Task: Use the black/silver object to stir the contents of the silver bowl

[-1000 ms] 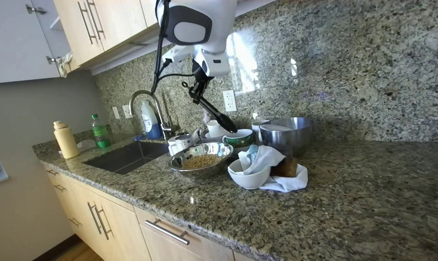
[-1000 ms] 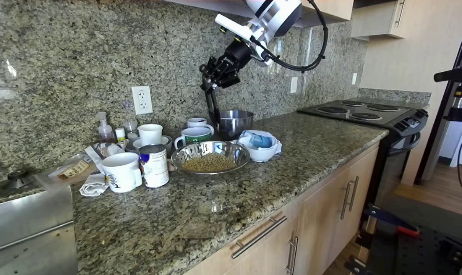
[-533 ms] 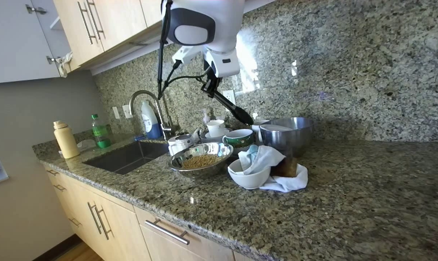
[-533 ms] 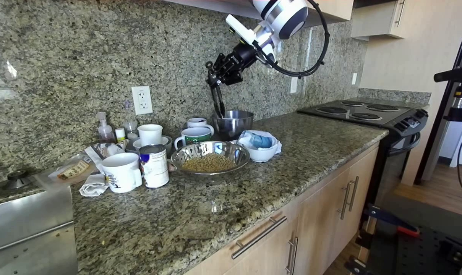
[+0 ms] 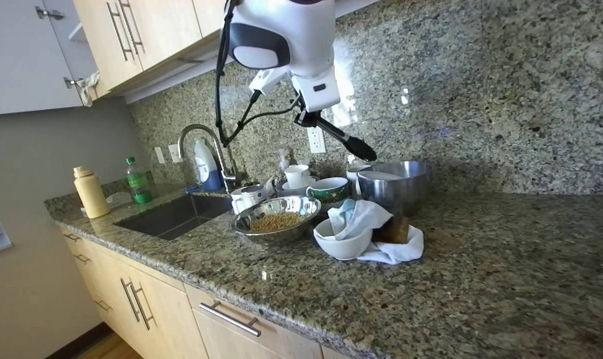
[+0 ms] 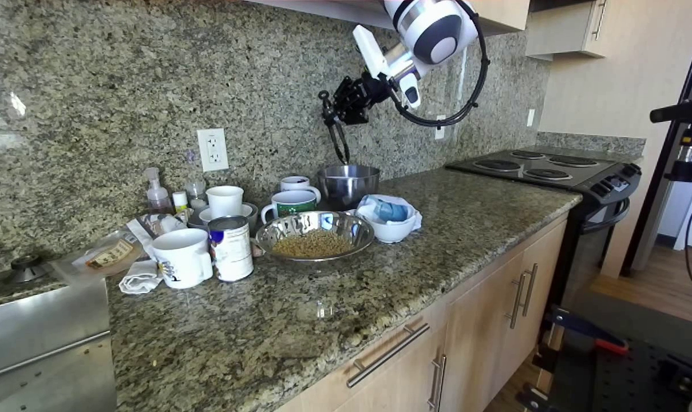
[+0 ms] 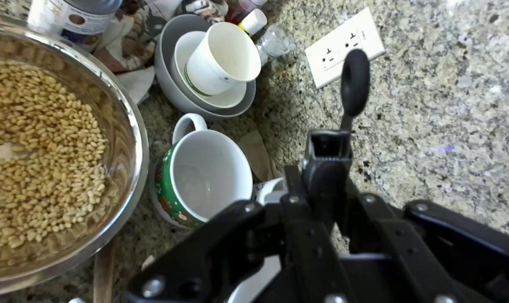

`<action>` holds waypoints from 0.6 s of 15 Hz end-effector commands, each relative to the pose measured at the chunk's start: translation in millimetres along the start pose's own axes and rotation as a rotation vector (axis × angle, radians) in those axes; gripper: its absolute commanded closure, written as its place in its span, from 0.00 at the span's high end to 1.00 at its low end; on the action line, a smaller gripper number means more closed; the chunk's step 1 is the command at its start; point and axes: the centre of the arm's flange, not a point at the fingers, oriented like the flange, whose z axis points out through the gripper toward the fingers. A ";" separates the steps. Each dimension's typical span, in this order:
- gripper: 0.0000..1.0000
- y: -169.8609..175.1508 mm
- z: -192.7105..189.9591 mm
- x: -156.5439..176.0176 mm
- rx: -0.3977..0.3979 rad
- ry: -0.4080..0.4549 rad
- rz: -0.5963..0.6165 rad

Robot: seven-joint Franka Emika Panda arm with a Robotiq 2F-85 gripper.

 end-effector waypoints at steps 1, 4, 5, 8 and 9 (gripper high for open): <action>0.05 13.0 -4.3 3.9 0.063 0.042 0.010; 0.05 23.3 4.5 11.0 0.066 0.059 0.028; 0.05 27.1 8.4 12.5 0.061 0.063 0.034; 0.05 37.9 18.5 17.9 0.044 0.071 0.046; 0.05 41.4 21.0 19.6 0.040 0.073 0.053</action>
